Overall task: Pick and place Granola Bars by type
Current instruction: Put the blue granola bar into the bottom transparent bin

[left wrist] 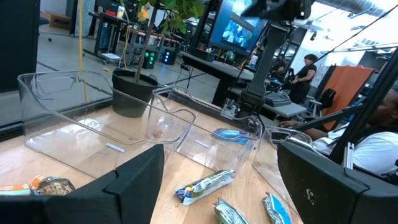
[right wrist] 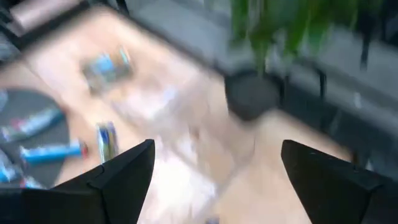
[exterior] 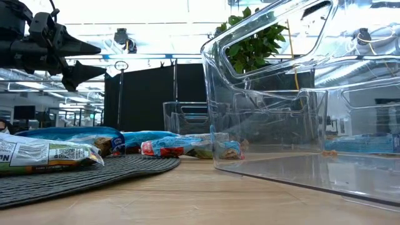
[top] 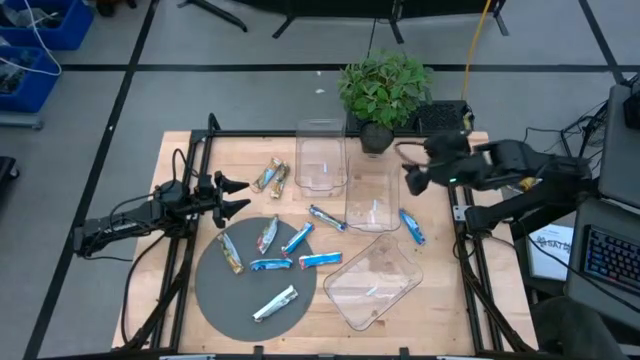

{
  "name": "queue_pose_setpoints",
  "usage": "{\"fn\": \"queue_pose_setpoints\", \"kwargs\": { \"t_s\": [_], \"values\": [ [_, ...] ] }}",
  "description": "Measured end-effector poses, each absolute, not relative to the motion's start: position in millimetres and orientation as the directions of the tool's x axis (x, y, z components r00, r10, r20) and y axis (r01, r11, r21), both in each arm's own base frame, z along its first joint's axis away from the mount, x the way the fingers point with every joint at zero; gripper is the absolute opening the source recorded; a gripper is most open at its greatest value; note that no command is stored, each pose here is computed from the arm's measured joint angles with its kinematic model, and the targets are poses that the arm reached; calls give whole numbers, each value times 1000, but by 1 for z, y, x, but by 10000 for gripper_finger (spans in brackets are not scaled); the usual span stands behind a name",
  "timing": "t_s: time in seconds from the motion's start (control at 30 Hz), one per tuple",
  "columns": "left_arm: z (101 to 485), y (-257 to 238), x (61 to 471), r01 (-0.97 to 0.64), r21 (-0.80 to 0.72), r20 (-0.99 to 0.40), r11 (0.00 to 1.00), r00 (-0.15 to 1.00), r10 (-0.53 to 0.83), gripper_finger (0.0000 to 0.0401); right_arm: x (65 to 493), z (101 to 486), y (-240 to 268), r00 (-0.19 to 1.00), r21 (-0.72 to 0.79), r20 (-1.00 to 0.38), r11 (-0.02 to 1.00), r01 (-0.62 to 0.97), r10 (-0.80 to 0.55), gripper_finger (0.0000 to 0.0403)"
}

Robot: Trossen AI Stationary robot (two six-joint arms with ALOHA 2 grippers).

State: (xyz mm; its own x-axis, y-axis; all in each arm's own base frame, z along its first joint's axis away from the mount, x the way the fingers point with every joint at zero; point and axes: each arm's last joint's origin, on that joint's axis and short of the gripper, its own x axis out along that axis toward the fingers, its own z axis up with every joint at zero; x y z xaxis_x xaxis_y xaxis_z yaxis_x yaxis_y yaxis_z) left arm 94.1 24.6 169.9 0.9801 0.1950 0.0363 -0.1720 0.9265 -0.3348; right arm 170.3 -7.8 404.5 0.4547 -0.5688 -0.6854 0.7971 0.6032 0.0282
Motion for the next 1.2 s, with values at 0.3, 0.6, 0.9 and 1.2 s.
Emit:
{"fn": "queue_pose_setpoints", "kwargs": {
  "t_s": [0.3,0.6,0.9,1.2],
  "values": [
    [170,25,94,-172,-335,36,926,980,195,310,179,377,-11,199,3,-881,414,910,-429,338],
    [170,25,94,-172,-335,36,926,980,195,310,182,338,-14,47,-43,-964,324,945,-263,338],
    [170,25,94,-172,-335,36,926,980,195,310,178,302,-9,-91,-139,-980,292,946,-175,338],
    [170,25,94,-172,-335,36,926,980,195,310,184,276,-10,-49,-100,-983,295,950,-176,338]
  ]
}}
